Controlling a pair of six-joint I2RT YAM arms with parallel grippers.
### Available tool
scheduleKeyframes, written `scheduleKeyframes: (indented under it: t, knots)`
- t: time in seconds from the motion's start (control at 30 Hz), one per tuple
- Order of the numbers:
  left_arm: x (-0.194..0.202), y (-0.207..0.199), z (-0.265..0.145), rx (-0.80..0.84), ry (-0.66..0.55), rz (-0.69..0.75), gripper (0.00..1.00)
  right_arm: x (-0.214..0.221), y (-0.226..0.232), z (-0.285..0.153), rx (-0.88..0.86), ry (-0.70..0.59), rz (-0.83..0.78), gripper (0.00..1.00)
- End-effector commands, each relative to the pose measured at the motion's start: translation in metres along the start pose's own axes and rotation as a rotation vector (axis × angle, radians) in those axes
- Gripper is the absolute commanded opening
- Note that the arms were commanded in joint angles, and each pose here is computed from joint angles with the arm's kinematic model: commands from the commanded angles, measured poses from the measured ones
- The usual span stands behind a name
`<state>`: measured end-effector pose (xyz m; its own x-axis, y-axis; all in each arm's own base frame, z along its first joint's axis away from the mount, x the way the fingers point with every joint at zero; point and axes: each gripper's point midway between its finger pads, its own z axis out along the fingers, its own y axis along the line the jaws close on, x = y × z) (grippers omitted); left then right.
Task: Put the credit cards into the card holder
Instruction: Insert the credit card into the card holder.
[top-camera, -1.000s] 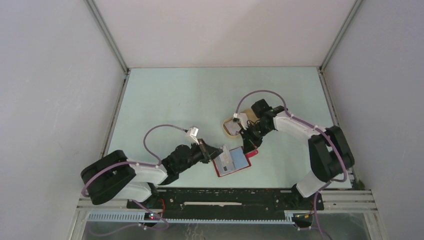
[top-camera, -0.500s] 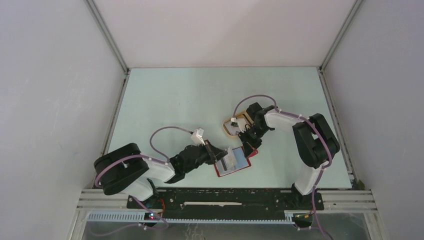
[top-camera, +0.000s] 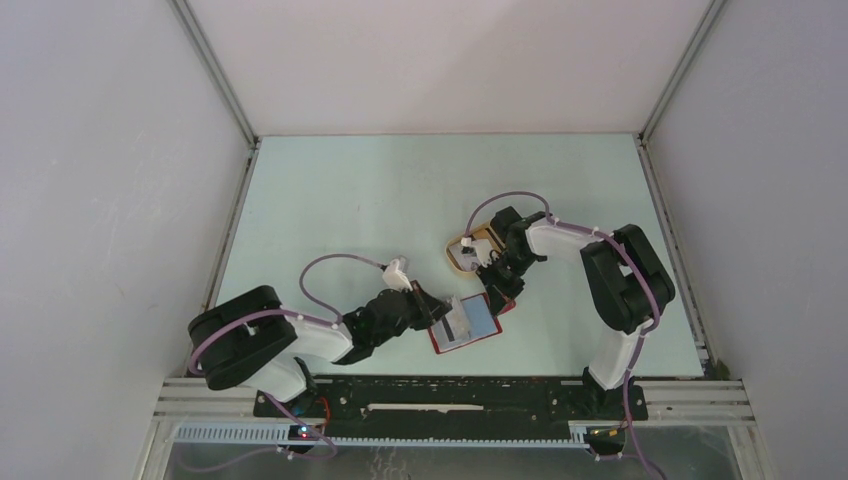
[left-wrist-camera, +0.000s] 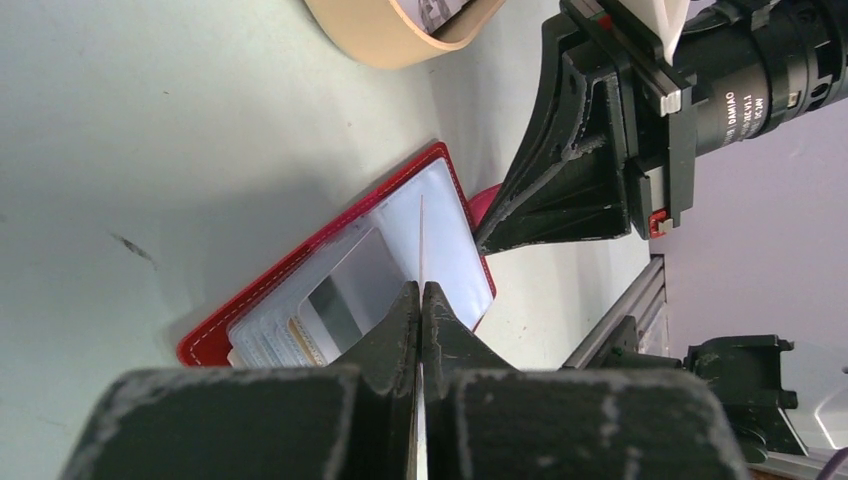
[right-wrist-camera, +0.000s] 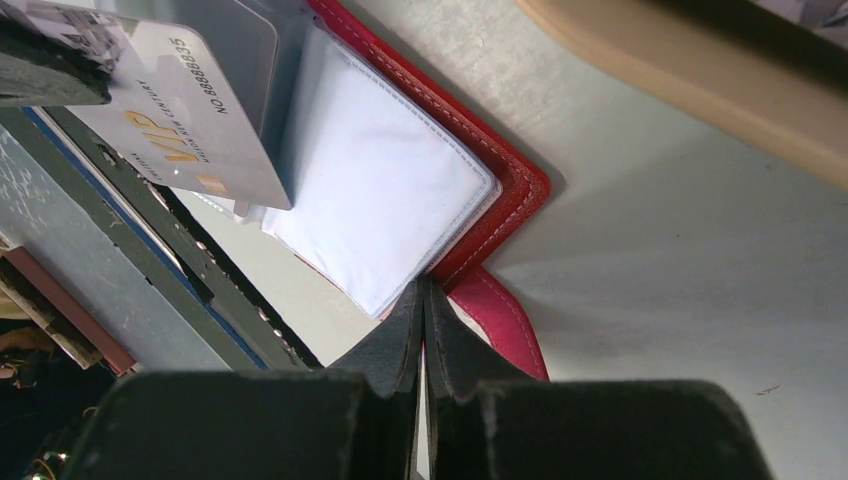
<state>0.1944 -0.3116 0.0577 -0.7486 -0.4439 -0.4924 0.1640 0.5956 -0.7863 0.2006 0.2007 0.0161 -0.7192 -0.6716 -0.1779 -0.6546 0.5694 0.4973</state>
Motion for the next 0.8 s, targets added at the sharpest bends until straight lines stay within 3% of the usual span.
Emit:
scheduleKeyframes:
  t: [0.0,0.77]
  knots:
    - [-0.0131,-0.0168,0.005,-0.001,-0.048,0.004,0.0,-0.0036,-0.0054,0.0,0.03,0.014,0.005,0.07]
    - [-0.0082,-0.0108,-0.0005,-0.119,-0.036,0.016,0.0,-0.004,-0.004,0.0019,0.035,0.02,0.002,0.07]
